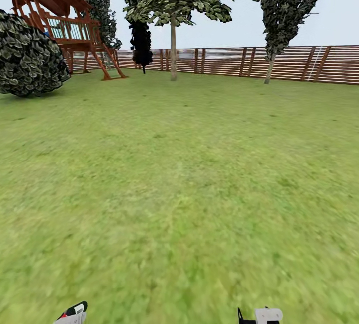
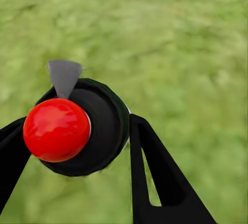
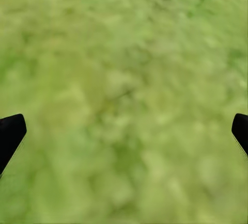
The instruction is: In the garden, pick up the pesticide atomizer on the floor and spray pesticide onto both trees until each tree trunk is fully covered.
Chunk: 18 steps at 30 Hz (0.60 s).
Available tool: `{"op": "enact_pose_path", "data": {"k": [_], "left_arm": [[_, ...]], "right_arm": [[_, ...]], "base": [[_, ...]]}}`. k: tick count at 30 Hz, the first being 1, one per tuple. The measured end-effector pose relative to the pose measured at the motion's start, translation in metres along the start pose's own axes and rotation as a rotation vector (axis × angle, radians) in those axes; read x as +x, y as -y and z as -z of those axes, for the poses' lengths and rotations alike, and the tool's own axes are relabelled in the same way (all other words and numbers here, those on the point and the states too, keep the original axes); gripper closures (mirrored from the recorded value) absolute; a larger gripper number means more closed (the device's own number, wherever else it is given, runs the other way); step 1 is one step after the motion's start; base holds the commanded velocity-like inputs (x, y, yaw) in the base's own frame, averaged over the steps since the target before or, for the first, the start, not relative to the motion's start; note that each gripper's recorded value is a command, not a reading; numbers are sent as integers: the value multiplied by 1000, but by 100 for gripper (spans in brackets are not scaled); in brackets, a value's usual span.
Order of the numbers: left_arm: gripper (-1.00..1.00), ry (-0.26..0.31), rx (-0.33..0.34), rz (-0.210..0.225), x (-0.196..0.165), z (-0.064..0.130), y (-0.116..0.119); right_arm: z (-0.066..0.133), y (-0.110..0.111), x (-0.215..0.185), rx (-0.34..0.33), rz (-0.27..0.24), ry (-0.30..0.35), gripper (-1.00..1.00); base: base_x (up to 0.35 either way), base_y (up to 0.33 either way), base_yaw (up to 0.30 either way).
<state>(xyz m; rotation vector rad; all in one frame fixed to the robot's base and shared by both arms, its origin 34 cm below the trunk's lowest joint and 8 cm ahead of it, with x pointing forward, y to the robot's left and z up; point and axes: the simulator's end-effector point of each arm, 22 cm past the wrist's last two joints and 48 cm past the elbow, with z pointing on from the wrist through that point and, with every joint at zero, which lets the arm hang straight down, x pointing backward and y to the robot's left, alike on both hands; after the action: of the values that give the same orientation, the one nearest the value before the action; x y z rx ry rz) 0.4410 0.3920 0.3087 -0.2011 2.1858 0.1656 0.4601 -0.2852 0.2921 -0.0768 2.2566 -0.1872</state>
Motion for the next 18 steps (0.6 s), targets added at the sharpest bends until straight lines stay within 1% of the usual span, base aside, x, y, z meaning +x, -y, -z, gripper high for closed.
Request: {"op": "enact_pose_path", "data": {"k": [18], "left_arm": [[100, -2, -1, 0, 1, 0, 0]], "right_arm": [[0, 0, 0, 0, 0, 0, -100]], "base": [[339, 0, 0]]}}
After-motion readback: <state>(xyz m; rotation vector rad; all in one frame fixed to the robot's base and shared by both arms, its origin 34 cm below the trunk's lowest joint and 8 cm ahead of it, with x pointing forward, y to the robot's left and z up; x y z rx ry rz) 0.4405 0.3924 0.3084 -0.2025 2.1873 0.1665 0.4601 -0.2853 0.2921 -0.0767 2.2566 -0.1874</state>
